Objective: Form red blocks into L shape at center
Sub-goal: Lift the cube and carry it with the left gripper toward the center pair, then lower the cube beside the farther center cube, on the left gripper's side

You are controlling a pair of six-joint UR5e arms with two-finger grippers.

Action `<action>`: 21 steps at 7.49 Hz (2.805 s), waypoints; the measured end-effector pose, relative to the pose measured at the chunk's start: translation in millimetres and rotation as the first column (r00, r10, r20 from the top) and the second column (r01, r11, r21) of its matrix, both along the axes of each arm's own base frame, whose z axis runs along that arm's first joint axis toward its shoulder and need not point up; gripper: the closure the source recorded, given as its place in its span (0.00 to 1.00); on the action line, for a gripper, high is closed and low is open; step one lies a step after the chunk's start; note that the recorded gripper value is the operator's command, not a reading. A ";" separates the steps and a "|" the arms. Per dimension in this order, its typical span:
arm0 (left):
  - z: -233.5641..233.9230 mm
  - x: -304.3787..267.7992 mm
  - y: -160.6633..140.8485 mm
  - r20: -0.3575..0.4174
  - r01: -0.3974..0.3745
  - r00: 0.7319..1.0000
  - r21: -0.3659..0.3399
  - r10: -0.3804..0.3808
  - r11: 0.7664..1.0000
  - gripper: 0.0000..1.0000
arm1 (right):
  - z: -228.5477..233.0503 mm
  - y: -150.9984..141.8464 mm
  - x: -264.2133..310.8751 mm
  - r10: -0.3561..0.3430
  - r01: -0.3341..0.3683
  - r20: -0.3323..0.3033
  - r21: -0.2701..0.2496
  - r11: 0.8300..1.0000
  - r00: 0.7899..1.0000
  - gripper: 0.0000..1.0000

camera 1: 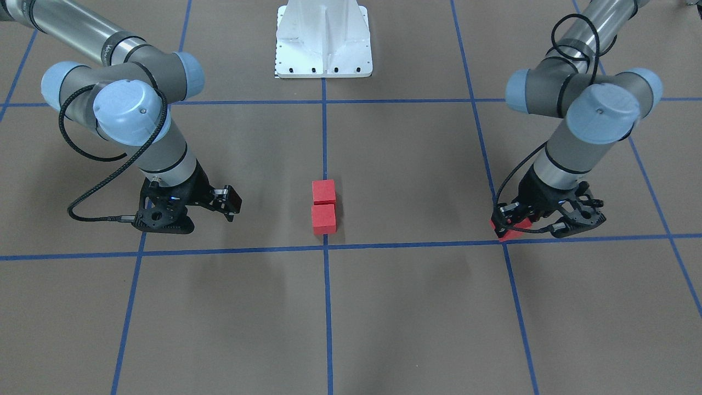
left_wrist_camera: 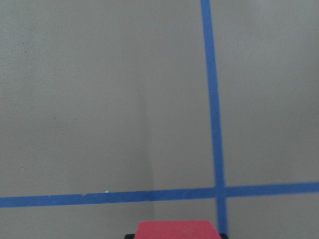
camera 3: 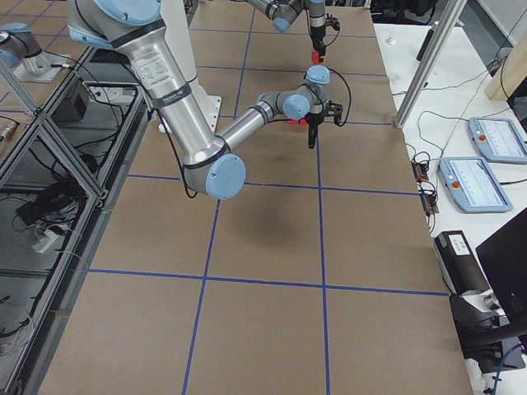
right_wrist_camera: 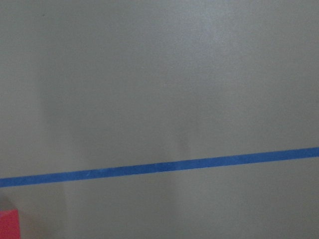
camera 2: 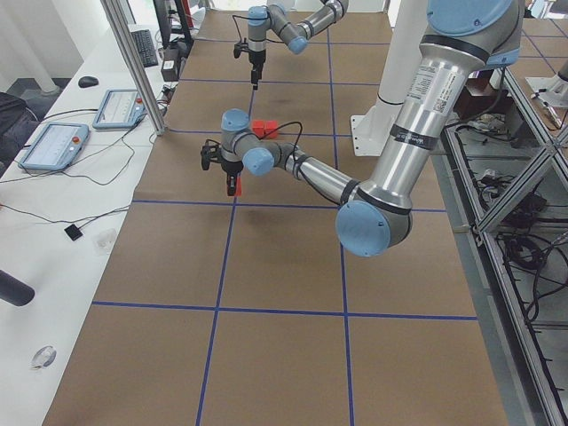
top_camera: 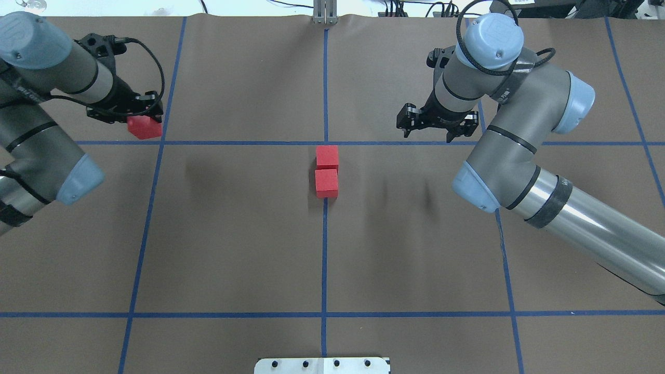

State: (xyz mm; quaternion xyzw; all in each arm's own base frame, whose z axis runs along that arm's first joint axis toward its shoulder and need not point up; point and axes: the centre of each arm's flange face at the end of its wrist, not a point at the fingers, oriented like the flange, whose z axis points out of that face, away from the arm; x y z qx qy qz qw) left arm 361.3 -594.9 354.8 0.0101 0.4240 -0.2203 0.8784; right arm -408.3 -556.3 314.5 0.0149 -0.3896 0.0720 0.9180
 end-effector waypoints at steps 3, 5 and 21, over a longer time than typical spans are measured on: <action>-92.3 109.0 -12.5 0.008 0.292 0.951 -0.345 -0.308 0.892 1.00 | 56.2 -8.1 59.3 -0.050 0.053 -0.060 0.058 0.997 0.997 0.01; -136.6 152.8 2.4 0.105 0.435 0.892 -0.468 -0.440 0.769 1.00 | 92.2 -6.5 93.4 -0.112 0.121 -0.095 0.095 0.988 0.989 0.01; -157.2 243.6 29.8 0.297 0.566 0.787 -0.694 -0.540 0.444 1.00 | 150.1 1.4 227.0 -0.245 0.255 -0.070 0.204 0.945 0.967 0.01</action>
